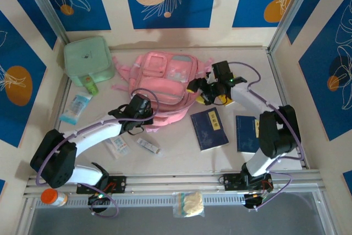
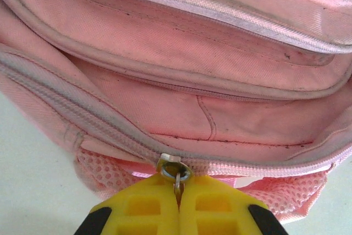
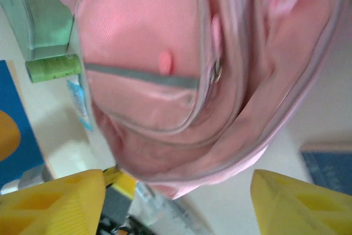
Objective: Pack the student bag
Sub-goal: Unzip the student bag at the top-center of the table.
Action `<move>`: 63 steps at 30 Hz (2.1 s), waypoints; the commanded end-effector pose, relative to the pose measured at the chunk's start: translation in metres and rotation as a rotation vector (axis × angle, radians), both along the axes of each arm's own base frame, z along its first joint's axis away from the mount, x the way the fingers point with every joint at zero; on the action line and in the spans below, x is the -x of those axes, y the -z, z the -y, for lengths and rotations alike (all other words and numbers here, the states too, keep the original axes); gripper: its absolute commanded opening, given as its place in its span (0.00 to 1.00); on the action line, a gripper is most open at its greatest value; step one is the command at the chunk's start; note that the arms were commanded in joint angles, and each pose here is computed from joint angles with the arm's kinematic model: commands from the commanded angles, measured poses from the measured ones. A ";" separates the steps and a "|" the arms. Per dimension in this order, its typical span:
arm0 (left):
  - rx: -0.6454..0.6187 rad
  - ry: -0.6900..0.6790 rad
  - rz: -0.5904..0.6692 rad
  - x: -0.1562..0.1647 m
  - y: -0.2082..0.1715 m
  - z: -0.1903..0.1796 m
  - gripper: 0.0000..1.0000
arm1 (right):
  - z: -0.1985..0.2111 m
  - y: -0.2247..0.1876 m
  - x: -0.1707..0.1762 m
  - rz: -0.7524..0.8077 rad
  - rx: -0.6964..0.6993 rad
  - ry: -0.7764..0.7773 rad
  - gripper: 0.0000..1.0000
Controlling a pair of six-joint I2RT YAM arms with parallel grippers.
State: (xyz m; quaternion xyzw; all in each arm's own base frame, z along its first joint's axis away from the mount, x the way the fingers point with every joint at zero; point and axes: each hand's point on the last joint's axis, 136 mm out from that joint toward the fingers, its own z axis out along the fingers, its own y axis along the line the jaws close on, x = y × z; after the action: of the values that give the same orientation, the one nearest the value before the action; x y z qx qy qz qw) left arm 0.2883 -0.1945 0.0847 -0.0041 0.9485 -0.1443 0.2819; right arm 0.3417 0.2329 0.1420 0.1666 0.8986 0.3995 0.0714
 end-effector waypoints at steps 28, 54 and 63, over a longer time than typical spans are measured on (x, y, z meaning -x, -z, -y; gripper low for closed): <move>-0.052 -0.008 0.030 0.011 -0.019 -0.013 0.00 | -0.064 0.049 0.007 0.048 0.329 0.026 0.00; -0.127 -0.356 0.082 -0.062 -0.004 -0.135 0.00 | 0.034 -0.011 -0.006 0.202 0.156 -0.234 0.00; -0.127 -0.398 0.130 -0.102 -0.013 -0.157 0.00 | 0.047 0.004 -0.012 0.182 0.231 -0.222 0.00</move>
State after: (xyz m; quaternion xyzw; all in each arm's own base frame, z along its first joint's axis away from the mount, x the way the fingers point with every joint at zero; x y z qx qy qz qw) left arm 0.3702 -0.1147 0.0973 -0.0808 0.9291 -0.1401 0.3325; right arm 0.3452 0.2162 0.1391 0.0168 0.9283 0.3569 0.1029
